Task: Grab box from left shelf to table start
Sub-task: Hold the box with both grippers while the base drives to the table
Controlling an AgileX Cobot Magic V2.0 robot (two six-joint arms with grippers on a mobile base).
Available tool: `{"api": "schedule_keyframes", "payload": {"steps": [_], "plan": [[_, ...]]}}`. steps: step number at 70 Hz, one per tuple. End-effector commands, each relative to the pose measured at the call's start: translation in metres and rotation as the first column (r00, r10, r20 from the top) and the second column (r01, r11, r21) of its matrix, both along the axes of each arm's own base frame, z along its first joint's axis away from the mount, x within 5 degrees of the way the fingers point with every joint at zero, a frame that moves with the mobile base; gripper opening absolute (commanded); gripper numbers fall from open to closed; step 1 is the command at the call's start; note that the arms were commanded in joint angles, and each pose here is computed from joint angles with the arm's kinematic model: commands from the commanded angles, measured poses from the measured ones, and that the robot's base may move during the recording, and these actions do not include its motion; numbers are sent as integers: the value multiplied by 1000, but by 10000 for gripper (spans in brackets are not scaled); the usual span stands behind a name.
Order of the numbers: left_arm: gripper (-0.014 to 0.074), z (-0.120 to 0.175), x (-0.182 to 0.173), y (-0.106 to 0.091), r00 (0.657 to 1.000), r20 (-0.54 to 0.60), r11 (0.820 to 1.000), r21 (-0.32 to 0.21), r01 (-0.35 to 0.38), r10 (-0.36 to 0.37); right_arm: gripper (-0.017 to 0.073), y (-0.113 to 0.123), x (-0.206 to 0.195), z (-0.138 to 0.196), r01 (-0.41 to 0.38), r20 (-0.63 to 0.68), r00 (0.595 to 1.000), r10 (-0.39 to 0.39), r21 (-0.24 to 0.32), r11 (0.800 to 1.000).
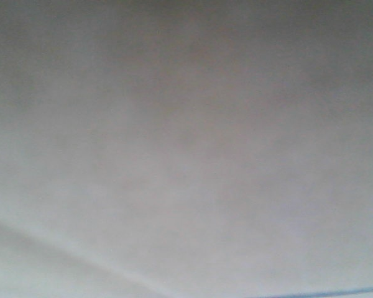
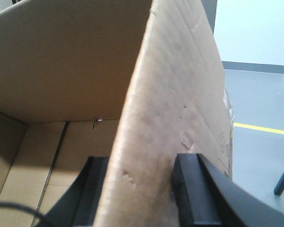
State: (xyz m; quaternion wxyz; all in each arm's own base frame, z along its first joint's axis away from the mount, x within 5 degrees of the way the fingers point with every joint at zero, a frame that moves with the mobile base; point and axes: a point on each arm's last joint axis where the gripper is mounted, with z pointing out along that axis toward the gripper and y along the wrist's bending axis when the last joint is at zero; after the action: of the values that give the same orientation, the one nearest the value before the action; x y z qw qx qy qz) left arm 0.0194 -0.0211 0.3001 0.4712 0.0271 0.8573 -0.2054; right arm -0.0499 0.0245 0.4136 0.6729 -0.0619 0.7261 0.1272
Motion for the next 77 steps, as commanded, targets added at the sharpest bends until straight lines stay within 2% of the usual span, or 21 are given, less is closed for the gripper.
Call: {"api": "schedule_keyframes", "payload": {"steps": [1,77], "plan": [[-100,-18,-8,-3,972,-229,997,43,64,-52,57,-4,-4,11,43,85,996,-42,-12,999],[-100,-18,-8,-3,972,-229,997,43,64,-52,57,-4,-4,11,44,86,995,-43,-11,999]]}}
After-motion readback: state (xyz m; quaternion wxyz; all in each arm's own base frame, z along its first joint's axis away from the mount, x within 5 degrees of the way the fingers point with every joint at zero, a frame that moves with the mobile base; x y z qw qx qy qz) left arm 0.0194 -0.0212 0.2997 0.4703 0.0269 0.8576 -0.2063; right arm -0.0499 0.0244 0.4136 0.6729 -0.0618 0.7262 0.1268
